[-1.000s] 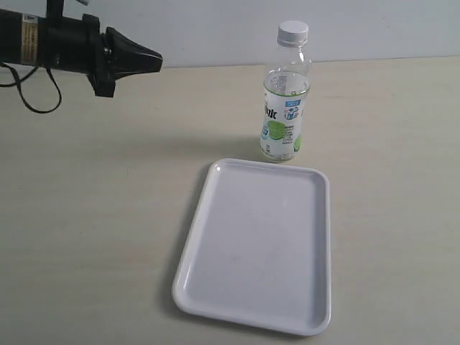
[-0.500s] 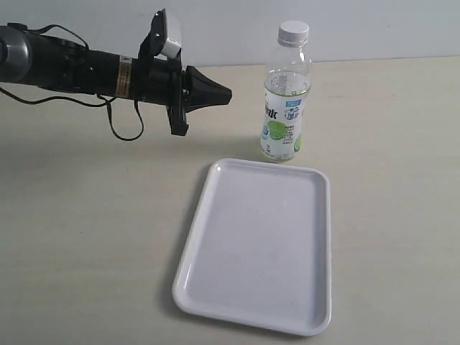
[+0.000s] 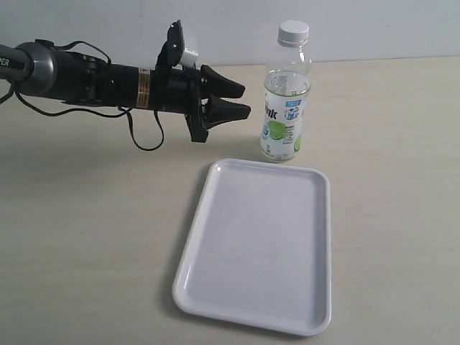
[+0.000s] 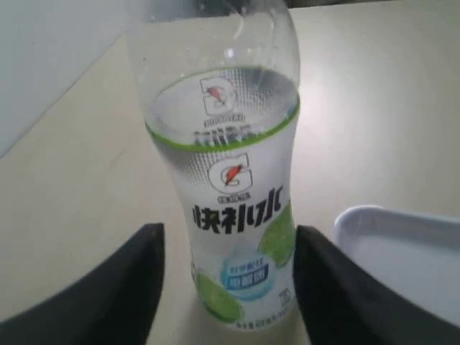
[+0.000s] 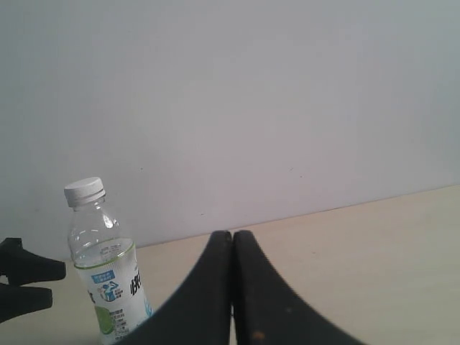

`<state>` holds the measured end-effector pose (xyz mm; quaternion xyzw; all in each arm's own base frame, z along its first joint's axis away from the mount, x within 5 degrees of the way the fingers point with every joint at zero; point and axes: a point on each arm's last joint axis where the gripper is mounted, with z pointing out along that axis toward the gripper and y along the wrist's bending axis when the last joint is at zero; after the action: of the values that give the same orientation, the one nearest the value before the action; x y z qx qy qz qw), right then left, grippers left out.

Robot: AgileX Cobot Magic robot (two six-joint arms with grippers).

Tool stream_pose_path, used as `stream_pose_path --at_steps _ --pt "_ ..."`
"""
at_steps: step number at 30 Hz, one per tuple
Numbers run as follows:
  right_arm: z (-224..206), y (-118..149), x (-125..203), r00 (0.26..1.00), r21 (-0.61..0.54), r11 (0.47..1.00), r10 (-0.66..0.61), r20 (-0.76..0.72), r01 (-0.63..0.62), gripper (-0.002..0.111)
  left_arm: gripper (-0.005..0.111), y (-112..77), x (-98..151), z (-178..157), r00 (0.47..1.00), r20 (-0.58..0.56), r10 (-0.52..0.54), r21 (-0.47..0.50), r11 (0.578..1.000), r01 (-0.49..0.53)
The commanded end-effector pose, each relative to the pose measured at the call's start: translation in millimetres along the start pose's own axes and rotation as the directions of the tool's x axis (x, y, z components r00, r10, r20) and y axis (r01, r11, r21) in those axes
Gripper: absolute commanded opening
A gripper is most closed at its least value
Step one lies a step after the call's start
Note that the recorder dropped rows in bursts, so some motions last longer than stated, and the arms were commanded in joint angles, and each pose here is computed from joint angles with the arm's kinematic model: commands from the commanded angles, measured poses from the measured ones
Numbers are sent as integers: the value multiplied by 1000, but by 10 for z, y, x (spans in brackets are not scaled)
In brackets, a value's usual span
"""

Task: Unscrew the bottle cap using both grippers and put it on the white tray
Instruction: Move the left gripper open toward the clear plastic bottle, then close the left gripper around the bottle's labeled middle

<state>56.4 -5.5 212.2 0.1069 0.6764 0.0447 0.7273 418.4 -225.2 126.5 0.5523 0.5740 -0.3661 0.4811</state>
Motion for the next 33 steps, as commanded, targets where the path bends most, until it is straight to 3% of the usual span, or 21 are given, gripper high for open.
stream_pose_path --at_steps 1,11,18,25,33 --pt "-4 -2 9 1000 0 1000 -11 4 11 0 64 30 -37 68 997 54 -49 -52 997 52" --pt "-4 -2 9 1000 0 1000 -11 4 11 0 84 -134 -39 336 1000 5 -24 -39 999 24" --pt "-4 -2 9 1000 0 1000 -11 4 11 0 84 -166 93 470 999 20 -41 -81 996 42" --pt "-4 -2 9 1000 0 1000 -11 4 11 0 84 -107 177 500 986 87 -144 -157 975 156" --pt "-4 -2 9 1000 0 1000 -11 4 11 0 84 -222 311 630 989 59 -136 -125 982 142"
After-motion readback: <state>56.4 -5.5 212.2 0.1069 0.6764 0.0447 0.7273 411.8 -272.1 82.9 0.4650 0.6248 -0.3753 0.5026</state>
